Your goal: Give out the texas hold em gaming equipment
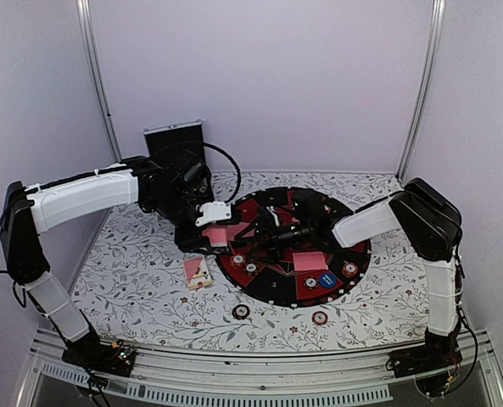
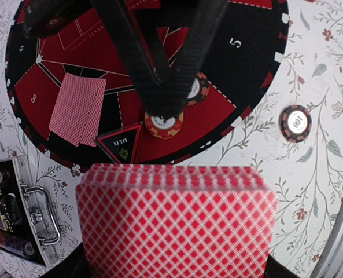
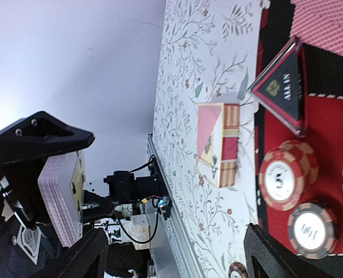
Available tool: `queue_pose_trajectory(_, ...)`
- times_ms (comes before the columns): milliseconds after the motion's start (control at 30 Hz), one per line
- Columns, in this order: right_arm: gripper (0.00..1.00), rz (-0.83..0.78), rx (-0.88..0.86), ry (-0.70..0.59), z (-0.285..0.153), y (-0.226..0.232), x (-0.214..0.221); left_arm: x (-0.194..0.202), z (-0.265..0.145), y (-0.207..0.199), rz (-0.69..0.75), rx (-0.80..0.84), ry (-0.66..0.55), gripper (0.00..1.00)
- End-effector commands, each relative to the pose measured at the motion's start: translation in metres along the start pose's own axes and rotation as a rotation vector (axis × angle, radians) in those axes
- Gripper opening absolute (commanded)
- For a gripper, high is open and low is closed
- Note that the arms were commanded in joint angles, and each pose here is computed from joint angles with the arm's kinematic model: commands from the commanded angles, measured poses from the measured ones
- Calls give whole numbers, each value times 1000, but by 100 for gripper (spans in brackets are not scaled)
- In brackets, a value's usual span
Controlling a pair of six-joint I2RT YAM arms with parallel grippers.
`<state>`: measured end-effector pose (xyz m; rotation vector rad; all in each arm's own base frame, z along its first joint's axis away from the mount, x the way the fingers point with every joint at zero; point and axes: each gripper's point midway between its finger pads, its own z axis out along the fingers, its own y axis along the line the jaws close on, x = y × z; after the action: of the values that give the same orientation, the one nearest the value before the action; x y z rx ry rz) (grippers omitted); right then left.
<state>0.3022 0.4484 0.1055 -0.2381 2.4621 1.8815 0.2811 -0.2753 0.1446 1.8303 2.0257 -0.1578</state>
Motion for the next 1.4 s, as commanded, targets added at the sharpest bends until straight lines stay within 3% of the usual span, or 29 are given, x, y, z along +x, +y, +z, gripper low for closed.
queue_pose_trajectory(0,85,-40,-124,8,-8,44,7,-8,-7,10,-10,-33,-30,0)
queue_pose_trajectory(367,85,-63,-175,42,3,71,14,-10,-7,10,-13,-35,-37,0)
queue_pose_trajectory(1367,80,-22,-287,122,79,82,6,-19,-9,12,-23,-29,-71,0)
